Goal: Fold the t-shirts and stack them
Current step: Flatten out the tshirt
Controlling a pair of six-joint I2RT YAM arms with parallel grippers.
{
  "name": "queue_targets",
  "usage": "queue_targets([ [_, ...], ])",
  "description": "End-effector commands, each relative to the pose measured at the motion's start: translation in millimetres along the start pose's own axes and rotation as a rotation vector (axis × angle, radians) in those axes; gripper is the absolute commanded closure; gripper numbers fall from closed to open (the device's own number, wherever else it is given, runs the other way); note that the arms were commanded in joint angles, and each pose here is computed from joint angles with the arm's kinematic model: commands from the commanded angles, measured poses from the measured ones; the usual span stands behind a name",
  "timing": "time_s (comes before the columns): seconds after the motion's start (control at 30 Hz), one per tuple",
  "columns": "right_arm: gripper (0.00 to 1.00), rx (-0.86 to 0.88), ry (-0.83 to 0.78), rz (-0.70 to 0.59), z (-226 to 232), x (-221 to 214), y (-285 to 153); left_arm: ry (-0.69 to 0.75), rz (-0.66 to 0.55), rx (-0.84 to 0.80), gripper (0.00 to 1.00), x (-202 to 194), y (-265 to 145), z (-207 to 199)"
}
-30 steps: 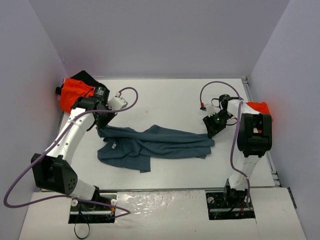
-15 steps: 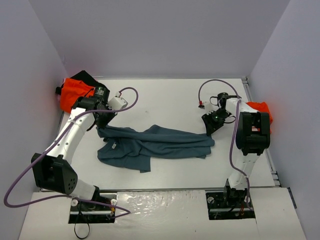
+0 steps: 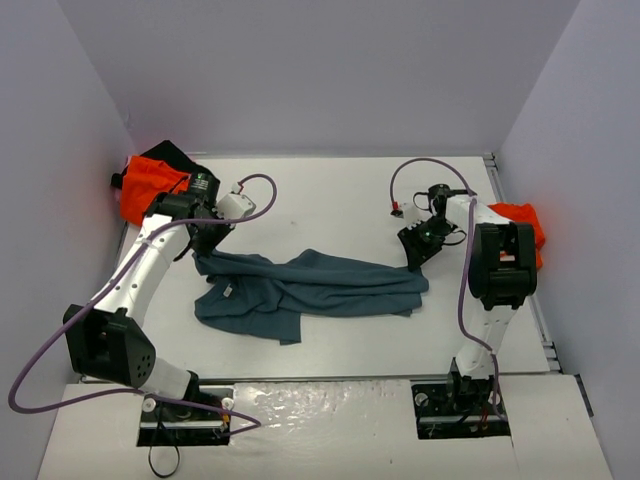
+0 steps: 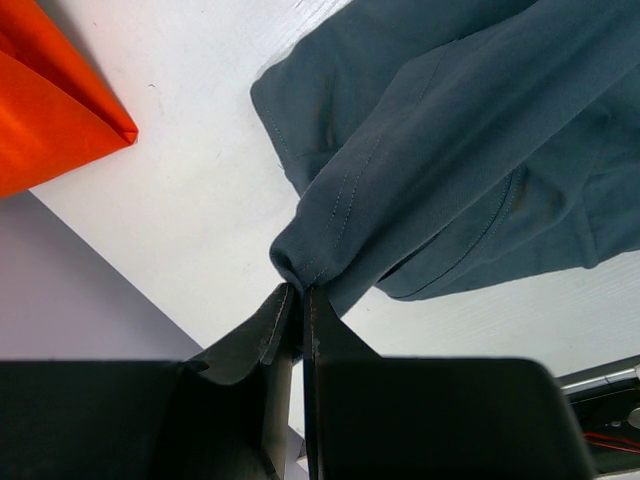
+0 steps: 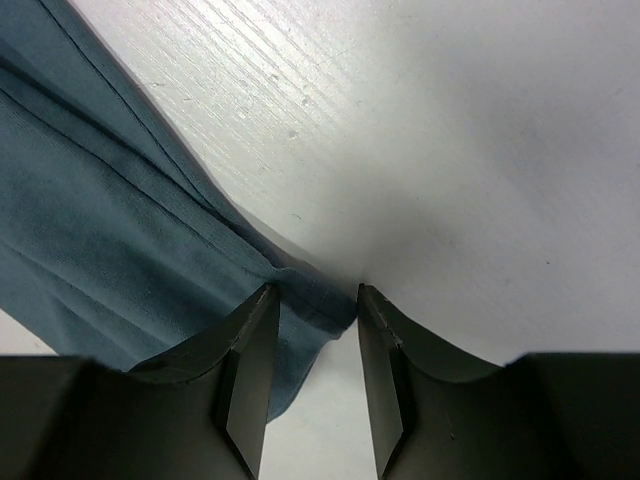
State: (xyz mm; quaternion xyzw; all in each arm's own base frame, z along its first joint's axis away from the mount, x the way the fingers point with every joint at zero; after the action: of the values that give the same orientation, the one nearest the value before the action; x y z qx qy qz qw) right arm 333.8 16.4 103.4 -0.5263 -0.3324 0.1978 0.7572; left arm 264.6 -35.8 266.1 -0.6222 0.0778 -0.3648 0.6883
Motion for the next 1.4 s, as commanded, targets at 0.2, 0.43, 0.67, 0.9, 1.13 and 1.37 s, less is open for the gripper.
queue_targets([
  [0.2,0.67,0.019,-0.006,0.084,12,-19,2,0.001,-0.048,0.045,1.0,6,-8,4],
  [0.43,1.0,0.025,0.005,0.115,11,-22,8,-0.001,-0.045,0.055,1.0,6,-9,4],
  [0.67,1.0,-0.07,-0.01,0.039,4,-1,-18,-0.027,-0.083,0.136,1.0,13,-22,13],
  [0.9,1.0,-0.371,-0.046,-0.171,-6,65,-99,-0.126,-0.251,0.398,1.0,48,-71,44],
  [1.13,1.0,-0.76,-0.066,-0.471,9,120,-215,-0.286,-0.477,0.617,1.0,75,-148,71],
  [1.37,1.0,-0.996,-0.109,-0.849,67,111,-320,-0.472,-0.765,0.695,1.0,41,-256,75],
])
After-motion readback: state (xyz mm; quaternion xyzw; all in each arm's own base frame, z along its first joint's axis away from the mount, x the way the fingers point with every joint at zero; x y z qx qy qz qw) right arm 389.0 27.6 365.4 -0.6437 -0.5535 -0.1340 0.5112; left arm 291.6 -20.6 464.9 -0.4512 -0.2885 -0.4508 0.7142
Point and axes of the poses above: each gripper's point midway between its finger pads, its own y axis out along the fingers, its own z axis along the line the jaws close on, x = y × z, the point moved 10 cm from there along -y, back along the fingers, and after that the axes turned 6 degrees about -y, right-handed, at the moved point
